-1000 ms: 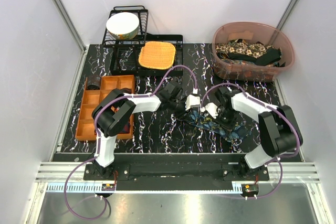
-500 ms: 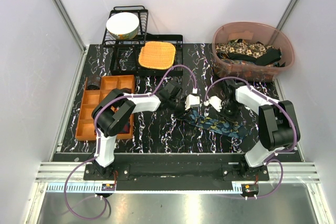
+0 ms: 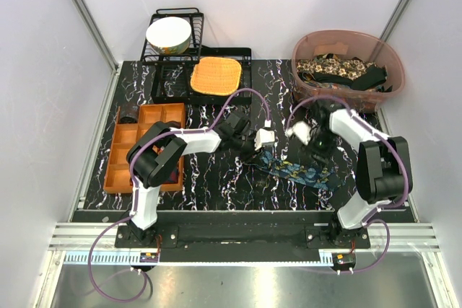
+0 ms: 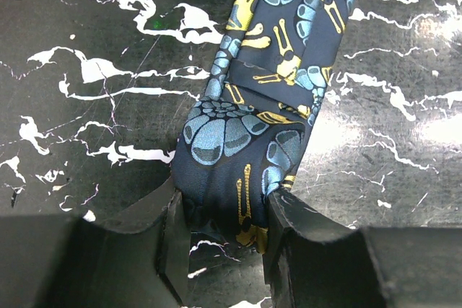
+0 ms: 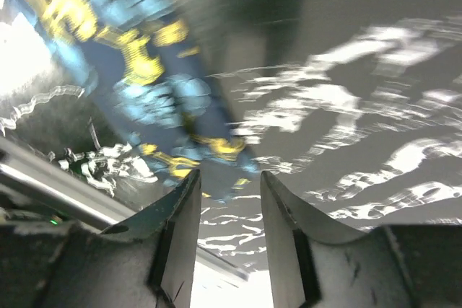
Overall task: Roll the ties
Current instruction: Roll the tie at the center of the board.
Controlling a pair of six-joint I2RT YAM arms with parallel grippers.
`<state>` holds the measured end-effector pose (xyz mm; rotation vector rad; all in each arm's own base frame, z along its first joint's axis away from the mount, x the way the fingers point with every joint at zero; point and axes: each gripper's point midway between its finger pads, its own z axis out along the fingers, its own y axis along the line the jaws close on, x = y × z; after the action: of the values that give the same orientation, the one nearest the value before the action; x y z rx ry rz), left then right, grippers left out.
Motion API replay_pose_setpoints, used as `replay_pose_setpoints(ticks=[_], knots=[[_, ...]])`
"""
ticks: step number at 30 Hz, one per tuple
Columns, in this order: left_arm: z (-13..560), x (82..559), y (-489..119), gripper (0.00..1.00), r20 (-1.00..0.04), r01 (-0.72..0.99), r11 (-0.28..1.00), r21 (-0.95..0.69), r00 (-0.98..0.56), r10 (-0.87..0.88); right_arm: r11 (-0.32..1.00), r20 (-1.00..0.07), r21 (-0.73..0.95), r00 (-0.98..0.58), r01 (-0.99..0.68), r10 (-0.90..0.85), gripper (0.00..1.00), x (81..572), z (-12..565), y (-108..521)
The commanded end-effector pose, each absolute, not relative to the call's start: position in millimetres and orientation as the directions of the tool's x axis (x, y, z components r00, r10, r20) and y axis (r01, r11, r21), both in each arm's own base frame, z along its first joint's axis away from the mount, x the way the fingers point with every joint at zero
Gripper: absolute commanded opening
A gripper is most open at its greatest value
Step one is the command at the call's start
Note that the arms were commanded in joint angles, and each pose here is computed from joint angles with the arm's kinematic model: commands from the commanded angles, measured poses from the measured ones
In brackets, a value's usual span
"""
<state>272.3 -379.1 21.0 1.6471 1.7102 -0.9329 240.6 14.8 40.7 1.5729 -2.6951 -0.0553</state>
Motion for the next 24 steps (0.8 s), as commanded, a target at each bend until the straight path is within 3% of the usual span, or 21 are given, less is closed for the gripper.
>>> replay_pose_setpoints(ticks=[1,3,7,13,21,24], knots=[[-43,265,-329,0.0,-0.622,0.965,0.194,-0.175,-0.261,0.738,0.695,-0.139,0.123,-0.706,-0.709,-0.695,0.44,276,65,29],[-47,264,-322,0.0,-0.6,0.951,0.253,-0.178,-0.309,0.738,0.76,-0.179,0.191,-0.783,-0.621,-0.595,0.45,292,77,38],[-47,270,-308,0.0,-0.581,0.933,0.338,-0.128,-0.346,0.736,0.759,-0.264,0.37,-0.844,-0.535,-0.466,0.45,312,94,77],[-32,269,-303,0.0,-0.588,0.925,0.363,-0.108,-0.354,0.728,0.691,-0.2,0.614,-0.922,-0.382,-0.332,0.45,307,97,117],[-29,258,-317,0.0,-0.59,0.965,0.256,-0.054,-0.238,0.771,0.545,-0.153,0.81,-0.975,-0.216,-0.158,0.45,306,108,161],[-32,260,-319,0.0,-0.579,0.968,0.248,-0.026,-0.217,0.786,0.507,-0.059,0.853,-0.989,-0.12,-0.134,0.45,291,98,176]])
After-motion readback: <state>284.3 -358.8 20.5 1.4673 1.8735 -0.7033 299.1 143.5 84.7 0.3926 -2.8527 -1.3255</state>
